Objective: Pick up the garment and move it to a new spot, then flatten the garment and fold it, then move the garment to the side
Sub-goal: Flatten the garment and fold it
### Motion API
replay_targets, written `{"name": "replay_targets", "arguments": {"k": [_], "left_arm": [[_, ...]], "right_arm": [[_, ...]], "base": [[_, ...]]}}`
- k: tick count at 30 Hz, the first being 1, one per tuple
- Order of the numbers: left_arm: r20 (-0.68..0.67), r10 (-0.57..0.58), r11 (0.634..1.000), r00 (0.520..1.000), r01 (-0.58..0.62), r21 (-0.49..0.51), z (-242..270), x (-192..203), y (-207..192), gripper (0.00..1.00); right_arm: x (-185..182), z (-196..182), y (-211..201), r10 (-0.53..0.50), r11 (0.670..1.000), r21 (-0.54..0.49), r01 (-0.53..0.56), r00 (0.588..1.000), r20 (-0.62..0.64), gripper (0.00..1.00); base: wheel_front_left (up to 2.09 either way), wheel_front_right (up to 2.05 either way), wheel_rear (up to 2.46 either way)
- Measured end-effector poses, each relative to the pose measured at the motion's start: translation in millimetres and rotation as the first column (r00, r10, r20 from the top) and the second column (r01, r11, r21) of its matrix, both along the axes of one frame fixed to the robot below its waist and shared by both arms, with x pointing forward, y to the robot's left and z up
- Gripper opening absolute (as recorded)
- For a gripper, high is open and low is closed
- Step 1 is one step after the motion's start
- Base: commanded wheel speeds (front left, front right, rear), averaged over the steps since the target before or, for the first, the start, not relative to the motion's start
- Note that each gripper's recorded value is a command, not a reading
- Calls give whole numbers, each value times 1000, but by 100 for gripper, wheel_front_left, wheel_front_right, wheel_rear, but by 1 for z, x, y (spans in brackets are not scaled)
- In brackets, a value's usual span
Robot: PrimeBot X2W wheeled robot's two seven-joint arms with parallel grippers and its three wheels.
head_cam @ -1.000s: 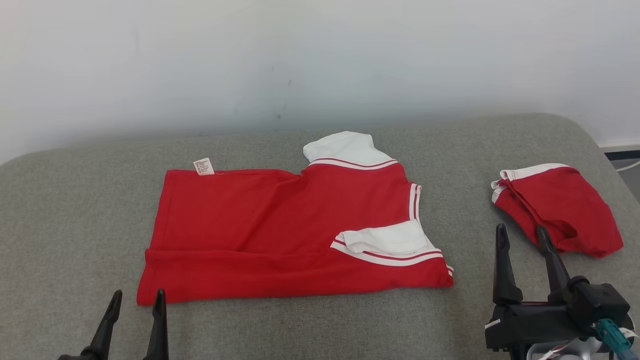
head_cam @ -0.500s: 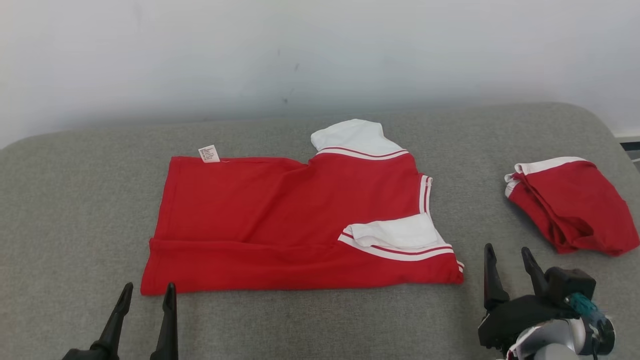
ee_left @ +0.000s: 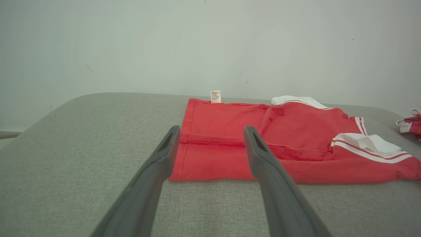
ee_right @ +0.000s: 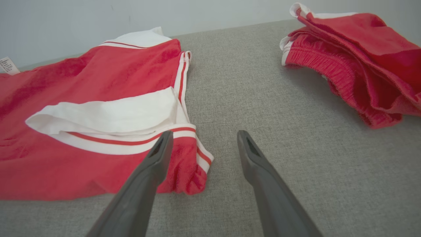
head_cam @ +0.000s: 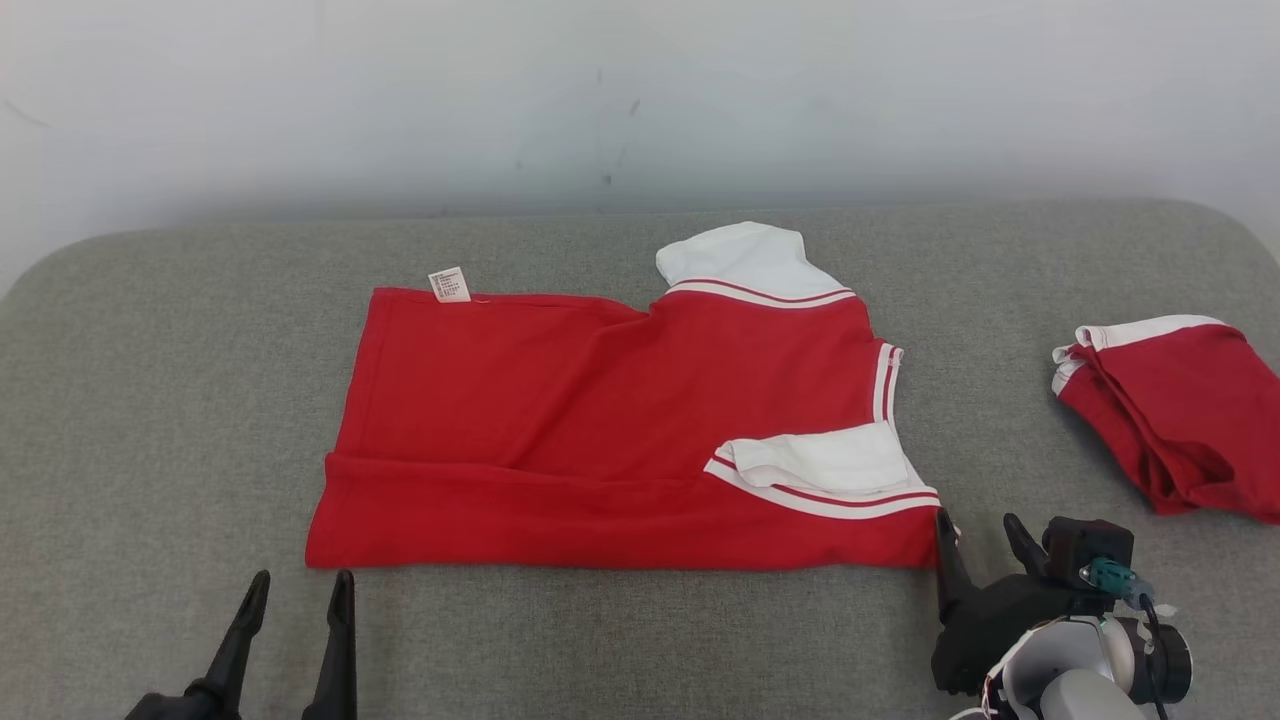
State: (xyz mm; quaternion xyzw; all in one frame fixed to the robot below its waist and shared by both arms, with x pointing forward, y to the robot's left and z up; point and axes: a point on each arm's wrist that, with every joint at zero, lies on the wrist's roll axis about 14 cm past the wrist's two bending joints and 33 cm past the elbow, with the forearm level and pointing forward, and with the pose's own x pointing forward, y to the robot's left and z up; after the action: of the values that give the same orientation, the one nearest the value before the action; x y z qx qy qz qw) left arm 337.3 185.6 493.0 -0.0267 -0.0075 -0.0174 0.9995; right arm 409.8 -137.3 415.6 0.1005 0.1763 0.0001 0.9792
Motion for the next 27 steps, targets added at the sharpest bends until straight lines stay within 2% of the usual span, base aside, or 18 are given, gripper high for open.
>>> {"name": "replay_targets", "arguments": {"k": [5,14,23,27], "left_arm": [[-61,-26,1000,998,25,-8,-18,4,0,100],[-193,-53,998,980,49,-26,-45,41,10,100],[-358,-35,998,933,18,-52,-83,63,20,100],[-433,-42,998,901,22,-51,-105,60,19,98]], "right_arm": [[-6,-10,0,5,1000,-3,-5,999,-33,100],[-4,-14,-3,0,1000,-7,0,999,-47,100],[8,-18,-4,1,1000,-6,-1,999,-48,100],[12,-20,-7,-6,1000,-8,6,999,-45,100]], "base": [[0,0,0],[0,0,0],[0,0,0],[0,0,0]]}}
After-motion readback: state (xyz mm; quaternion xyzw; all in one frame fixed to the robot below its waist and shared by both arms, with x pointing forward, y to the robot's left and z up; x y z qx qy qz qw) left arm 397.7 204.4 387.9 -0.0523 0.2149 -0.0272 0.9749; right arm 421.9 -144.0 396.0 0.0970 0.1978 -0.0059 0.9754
